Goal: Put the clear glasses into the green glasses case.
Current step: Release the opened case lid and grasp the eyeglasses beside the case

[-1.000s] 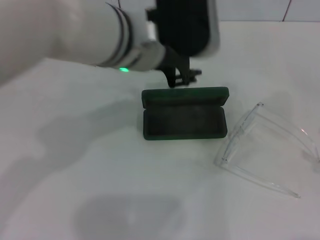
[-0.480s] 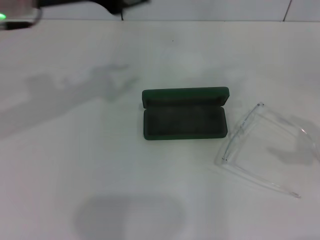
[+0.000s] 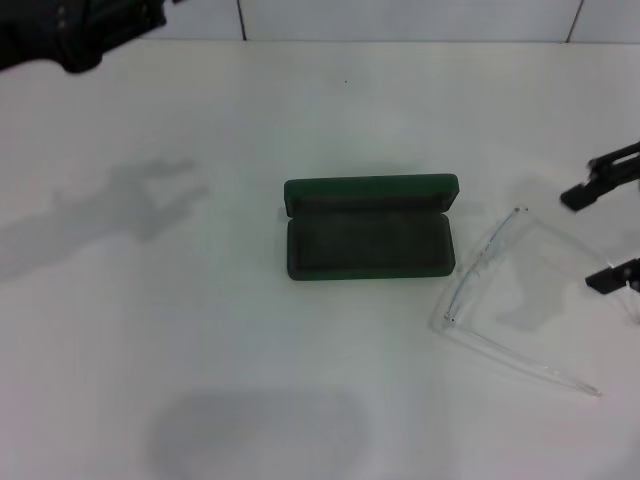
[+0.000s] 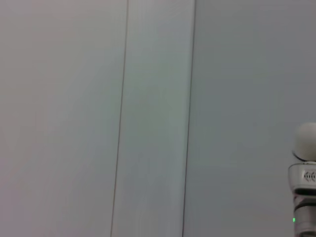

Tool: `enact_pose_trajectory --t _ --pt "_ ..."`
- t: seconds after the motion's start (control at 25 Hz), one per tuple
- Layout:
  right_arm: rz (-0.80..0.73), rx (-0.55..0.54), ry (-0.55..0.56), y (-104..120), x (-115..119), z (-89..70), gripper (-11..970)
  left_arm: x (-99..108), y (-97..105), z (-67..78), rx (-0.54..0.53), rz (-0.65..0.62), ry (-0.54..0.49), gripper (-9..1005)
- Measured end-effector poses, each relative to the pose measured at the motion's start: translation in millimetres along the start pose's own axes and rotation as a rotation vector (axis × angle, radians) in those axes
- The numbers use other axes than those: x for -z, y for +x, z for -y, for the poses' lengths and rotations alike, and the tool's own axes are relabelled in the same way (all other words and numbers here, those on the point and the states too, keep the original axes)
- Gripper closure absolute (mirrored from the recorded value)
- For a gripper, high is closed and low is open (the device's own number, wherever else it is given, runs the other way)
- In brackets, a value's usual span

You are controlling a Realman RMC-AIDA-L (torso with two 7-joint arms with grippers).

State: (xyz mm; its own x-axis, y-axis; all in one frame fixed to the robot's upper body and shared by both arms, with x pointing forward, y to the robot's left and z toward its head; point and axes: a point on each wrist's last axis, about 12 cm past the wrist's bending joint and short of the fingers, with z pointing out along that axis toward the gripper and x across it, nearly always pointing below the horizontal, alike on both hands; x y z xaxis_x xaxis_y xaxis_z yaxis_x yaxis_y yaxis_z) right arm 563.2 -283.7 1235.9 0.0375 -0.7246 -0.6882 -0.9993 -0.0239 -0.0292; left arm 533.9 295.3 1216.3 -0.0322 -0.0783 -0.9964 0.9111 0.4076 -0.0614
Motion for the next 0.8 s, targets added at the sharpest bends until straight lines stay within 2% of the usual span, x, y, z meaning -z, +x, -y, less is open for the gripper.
enact_pose_trajectory --t 0.16,0.24,0.32,0.48,0.68,0.8 --pt "-0.200 0.129 -0.076 -33 -14 17.1 135 5 19 -1.9 0.032 0.050 -0.004 572" --pt "-0.236 0.155 -0.087 -40 -18 19.7 177 7 26 -2.7 0.050 0.073 -0.016 572" --pt "-0.373 0.270 -0.129 -64 -36 28.8 219 9 32 -3.0 0.072 0.092 -0.027 572" --pt "-0.481 0.369 -0.164 -77 -60 29.3 303 12 42 -1.6 0.104 0.110 -0.041 572" --pt "-0.609 0.525 -0.193 -83 -99 24.8 337 17 50 2.3 0.116 0.113 -0.060 572" --pt "-0.664 0.598 -0.188 -83 -115 23.4 358 16 52 3.2 0.119 0.113 -0.061 572"
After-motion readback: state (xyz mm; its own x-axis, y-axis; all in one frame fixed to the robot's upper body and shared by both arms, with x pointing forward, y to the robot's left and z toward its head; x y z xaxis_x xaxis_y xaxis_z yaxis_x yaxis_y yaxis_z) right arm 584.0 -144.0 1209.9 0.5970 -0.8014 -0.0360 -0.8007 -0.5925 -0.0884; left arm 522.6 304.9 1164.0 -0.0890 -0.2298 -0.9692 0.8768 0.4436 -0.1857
